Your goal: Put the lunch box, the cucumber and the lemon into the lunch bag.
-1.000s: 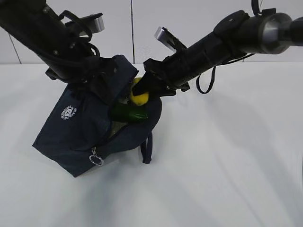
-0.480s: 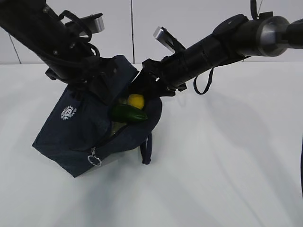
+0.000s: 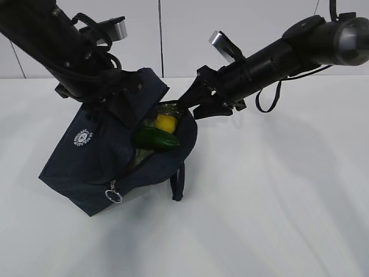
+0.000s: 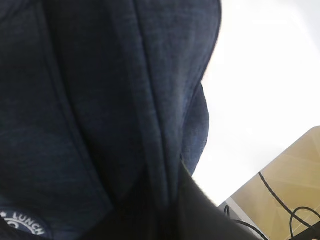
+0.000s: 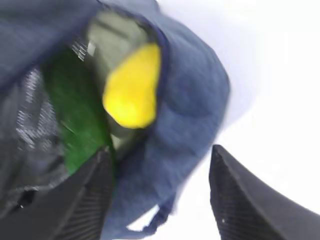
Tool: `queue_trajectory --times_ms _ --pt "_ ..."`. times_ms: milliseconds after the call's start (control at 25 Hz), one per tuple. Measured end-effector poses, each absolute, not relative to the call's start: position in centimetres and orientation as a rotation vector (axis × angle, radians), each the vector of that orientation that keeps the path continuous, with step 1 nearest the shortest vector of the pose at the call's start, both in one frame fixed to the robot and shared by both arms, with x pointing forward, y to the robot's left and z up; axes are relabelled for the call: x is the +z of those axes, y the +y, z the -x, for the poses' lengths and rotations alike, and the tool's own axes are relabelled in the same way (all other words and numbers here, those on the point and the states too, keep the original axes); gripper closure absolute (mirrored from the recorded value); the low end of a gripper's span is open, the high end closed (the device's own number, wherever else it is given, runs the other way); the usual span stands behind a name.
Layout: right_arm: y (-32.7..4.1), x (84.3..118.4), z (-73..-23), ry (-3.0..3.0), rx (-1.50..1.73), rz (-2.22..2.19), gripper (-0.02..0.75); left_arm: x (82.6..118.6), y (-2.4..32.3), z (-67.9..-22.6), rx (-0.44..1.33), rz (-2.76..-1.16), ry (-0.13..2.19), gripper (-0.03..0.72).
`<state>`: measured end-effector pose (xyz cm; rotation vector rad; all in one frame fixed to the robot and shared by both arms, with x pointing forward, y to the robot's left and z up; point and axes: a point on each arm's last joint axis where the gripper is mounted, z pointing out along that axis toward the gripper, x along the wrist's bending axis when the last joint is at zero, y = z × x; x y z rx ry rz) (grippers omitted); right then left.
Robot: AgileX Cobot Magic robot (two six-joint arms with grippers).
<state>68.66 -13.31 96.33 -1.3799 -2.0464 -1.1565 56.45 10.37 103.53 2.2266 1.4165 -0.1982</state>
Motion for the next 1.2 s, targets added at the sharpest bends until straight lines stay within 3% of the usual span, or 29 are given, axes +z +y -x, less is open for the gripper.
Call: queue_trajectory --times_ms 280,520,960,1080,1200 --pt "-14.9 95.7 -68.6 -2.079 -1.040 1.434 0.273 103.5 10.4 -56.5 -0.198 -2.227 1.417 0.685" --pt "-14.9 92.8 -68.4 -2.028 -0.929 1.446 0.275 103.5 10.4 -56.4 -0.198 -2.228 1.415 0.685" --pt "-13.1 90.6 -68.3 -1.850 -0.979 1.436 0.323 103.5 10.4 -56.4 -0.198 -2.231 1.414 0.685" --pt "-12.4 89.8 -68.0 -1.843 -0.959 1.427 0.430 103.5 10.4 -56.4 -0.197 -2.232 1.412 0.685" --pt "-12.3 89.7 -68.0 -1.842 -0.960 1.430 0.643 103.5 10.4 -56.4 -0.196 -2.234 1.412 0.685"
